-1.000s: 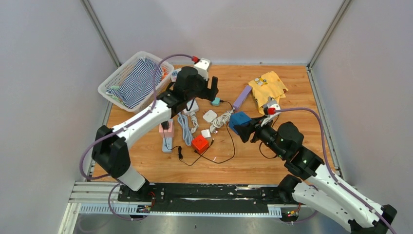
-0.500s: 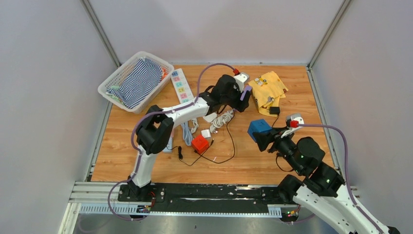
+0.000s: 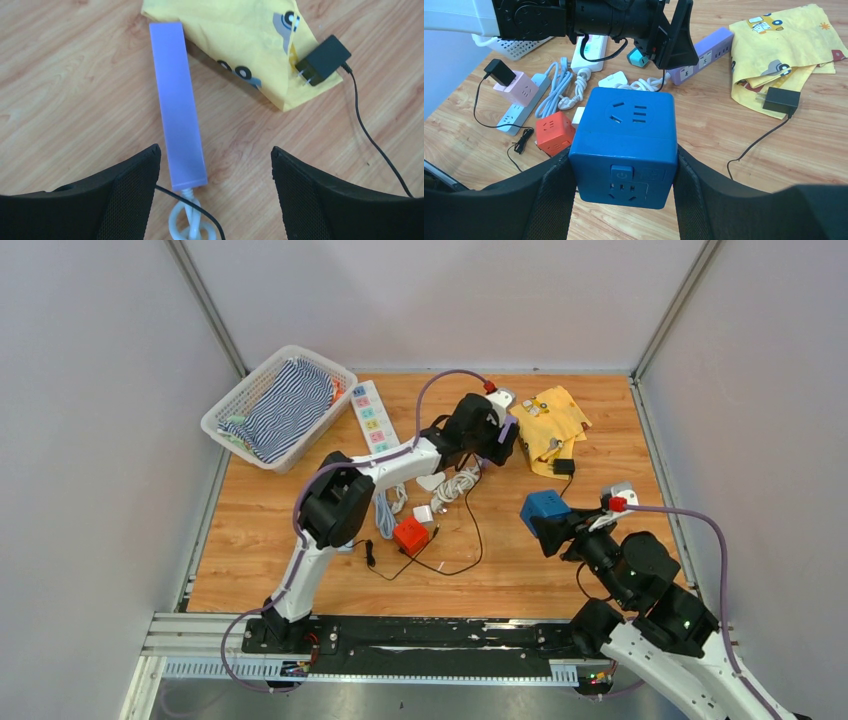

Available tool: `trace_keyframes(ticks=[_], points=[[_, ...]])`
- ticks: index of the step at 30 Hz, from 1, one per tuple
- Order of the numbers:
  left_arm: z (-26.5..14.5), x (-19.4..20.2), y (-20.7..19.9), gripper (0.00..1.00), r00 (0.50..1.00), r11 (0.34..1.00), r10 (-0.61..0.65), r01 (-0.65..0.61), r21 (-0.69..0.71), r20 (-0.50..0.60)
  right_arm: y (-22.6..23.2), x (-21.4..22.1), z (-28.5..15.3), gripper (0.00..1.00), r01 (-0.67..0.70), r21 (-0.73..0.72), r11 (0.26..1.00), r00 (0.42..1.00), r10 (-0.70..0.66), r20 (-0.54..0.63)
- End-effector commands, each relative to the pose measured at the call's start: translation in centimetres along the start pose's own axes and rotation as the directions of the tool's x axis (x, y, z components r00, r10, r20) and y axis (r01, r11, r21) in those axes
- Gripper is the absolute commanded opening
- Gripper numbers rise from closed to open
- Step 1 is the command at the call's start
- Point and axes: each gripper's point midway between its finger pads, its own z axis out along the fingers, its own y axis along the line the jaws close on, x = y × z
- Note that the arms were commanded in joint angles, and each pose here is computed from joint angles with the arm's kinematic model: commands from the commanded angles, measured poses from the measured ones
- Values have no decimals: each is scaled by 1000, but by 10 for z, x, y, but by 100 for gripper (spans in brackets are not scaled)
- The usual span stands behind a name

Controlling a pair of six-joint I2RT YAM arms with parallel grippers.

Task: Insert the plug
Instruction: Move the socket to the center of the board.

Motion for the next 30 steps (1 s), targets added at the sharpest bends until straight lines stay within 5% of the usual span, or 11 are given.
trace_keyframes(ticks=[1,14,23,30], points=[[17,-7,9,81,999,999,21,-20,-33,32,-7,-18,-8,17,0,32,999,998,-2,59],[37,25,20,65,999,999,20,-20,-30,-27,-9,-29,-11,17,11,43,999,997,-15,82],[12,6,-7,11,996,989,89,-89,121,3,-9,-35,-16,16,-7,39,999,994,3,106],[-31,-45,-48,0,984,935,134,-165,314,119,-8,-42,-22,16,-34,26,999,991,30,133]])
